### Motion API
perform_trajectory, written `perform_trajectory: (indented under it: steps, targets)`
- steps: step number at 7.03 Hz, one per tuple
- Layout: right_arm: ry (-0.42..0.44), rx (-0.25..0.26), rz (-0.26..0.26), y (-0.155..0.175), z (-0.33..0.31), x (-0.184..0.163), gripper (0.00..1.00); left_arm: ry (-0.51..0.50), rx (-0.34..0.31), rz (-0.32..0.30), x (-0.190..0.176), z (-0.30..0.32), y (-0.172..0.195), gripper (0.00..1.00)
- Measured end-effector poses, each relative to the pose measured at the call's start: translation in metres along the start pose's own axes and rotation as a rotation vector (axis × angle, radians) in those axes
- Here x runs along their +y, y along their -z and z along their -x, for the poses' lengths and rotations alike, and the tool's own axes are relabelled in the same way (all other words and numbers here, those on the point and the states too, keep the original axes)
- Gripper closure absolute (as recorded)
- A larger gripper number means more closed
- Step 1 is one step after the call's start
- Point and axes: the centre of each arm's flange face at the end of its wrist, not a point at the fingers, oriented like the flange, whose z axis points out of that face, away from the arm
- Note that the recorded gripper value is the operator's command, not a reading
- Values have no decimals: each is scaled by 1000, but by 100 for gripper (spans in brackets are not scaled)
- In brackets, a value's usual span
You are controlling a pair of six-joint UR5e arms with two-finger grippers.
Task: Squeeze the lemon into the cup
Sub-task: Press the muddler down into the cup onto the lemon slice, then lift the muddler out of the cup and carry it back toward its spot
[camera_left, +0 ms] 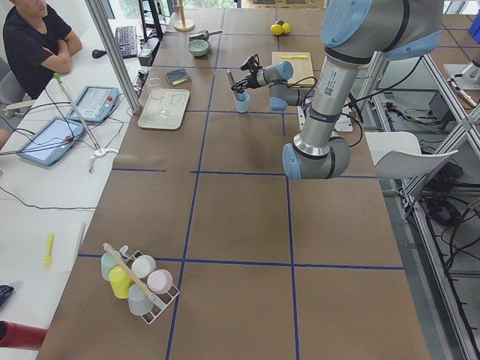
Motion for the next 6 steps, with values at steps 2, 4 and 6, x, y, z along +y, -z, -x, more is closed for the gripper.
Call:
perform_trajectory:
  steps: [2, 4, 6]
  targets:
    - [-5, 0, -7, 3, -2, 0, 0, -10, 55, 24, -57, 19, 21, 100]
    - [-9, -2, -14, 7, -4, -1, 0, -32, 90, 52, -112, 45, 47, 100]
    - [-6, -1, -18, 7, -6, -1, 0, -38, 96, 167, -151, 102, 54, 100]
